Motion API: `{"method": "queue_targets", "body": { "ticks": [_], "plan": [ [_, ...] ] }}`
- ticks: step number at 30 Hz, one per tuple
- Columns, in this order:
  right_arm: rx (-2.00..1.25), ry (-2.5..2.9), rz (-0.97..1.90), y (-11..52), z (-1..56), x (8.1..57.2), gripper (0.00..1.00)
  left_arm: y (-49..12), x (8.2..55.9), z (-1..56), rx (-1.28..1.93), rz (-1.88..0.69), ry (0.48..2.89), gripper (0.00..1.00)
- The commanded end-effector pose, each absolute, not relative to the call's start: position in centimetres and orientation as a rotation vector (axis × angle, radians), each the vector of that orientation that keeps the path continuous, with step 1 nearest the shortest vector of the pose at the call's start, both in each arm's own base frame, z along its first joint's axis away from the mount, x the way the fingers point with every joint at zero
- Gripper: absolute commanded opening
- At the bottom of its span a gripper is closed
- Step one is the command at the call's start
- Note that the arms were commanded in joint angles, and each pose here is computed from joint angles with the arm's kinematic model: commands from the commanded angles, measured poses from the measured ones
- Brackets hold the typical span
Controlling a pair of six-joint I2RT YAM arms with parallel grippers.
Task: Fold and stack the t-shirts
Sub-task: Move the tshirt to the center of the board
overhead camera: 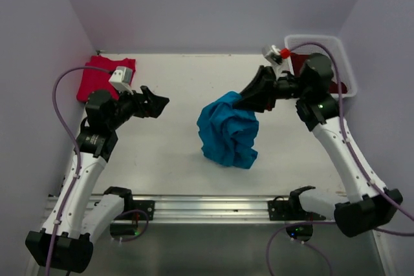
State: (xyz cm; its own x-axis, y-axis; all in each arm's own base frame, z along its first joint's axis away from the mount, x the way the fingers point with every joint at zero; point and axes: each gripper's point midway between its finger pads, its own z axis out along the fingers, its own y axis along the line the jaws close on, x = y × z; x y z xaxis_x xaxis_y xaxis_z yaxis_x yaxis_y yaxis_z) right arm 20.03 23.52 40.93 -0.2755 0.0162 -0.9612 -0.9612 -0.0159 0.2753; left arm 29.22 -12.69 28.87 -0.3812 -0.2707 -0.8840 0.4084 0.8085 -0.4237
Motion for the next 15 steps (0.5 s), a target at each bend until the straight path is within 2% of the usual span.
{"method": "queue_targets", "body": {
  "ticks": [1,4,5,8,15],
  "plan": [
    [-1.045,1.577,1.525,26.4,34.8,23.2,0.52,-12.7,28.8,30.4,0.103,-0.731,1.78,1.0],
    [-1.03,1.865,1.421,29.4,28.1,25.5,0.99,-12.6,28.7,30.6,0.096,-0.724,1.772,1.0],
    [-1.027,2.014,1.346,30.7,25.4,26.0,0.99,-12.6,28.6,30.7,0.098,-0.723,1.771,1.0],
    [-1.042,2.109,1.233,31.9,23.1,26.5,0.99,-12.4,28.6,30.7,0.097,-0.711,1.777,1.0],
    [-0.846,2.05,0.968,30.3,25.4,29.5,0.99,-12.7,28.0,30.4,0.13,-0.721,1.78,1.0]
  ]
}}
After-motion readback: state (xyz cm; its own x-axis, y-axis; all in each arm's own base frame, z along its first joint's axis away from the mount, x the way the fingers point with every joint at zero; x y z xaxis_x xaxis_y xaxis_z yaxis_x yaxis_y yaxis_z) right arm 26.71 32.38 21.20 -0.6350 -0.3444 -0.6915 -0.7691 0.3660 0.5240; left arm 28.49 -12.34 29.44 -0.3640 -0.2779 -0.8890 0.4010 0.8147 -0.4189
